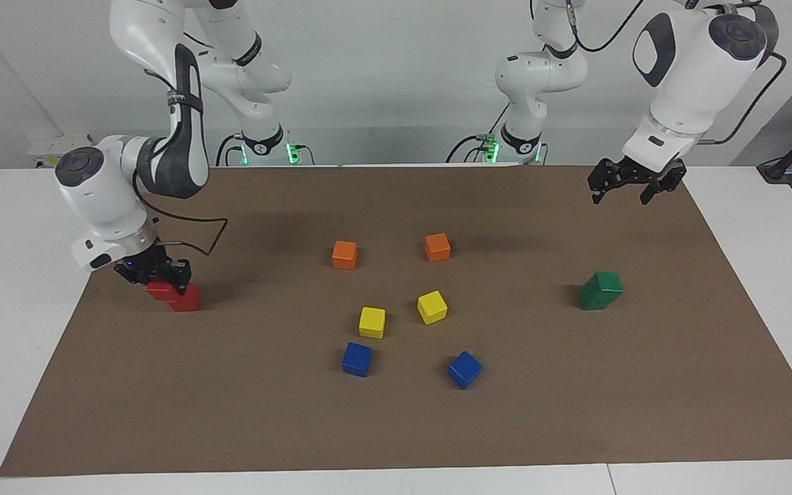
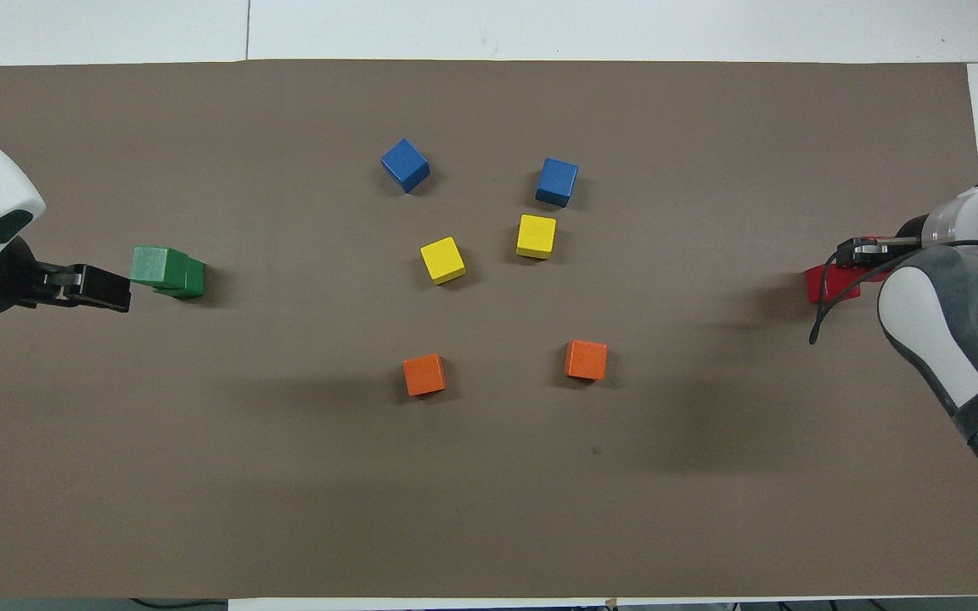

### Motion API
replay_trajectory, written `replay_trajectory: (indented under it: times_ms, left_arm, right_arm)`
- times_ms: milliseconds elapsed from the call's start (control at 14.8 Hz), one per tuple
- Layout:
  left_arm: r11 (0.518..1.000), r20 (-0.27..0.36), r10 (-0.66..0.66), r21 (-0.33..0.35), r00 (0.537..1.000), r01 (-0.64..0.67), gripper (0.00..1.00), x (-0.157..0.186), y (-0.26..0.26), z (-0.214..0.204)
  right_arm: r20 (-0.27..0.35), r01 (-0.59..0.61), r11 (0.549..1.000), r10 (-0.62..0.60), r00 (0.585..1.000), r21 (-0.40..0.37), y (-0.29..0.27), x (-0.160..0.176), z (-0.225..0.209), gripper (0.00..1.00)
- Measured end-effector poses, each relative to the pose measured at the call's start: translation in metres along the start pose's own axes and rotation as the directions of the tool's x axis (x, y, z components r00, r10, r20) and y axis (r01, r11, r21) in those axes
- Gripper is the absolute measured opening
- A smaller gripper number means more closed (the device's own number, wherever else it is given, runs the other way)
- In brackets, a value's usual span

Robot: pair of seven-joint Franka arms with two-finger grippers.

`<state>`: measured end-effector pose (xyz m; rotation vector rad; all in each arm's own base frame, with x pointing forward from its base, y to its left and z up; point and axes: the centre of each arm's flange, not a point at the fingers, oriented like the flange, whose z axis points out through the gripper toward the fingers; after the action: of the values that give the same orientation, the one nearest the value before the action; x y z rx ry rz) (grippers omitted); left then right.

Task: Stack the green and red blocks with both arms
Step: 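Settle and release the red block on the red stack with the right gripper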

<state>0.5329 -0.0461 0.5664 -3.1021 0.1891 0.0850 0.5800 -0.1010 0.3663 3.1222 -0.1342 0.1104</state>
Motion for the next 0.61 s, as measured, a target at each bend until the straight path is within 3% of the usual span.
replay_trajectory:
  times_ms: [608]
  left_arm:
    - [0.999,-0.003,-0.028,-0.041,1.000,0.028,1.00,0.014,-0.011,-0.004]
  right_arm:
    - [-0.040,0.023,1.000,-0.023,0.999,-0.003,-0.003,-0.014,0.021,0.55]
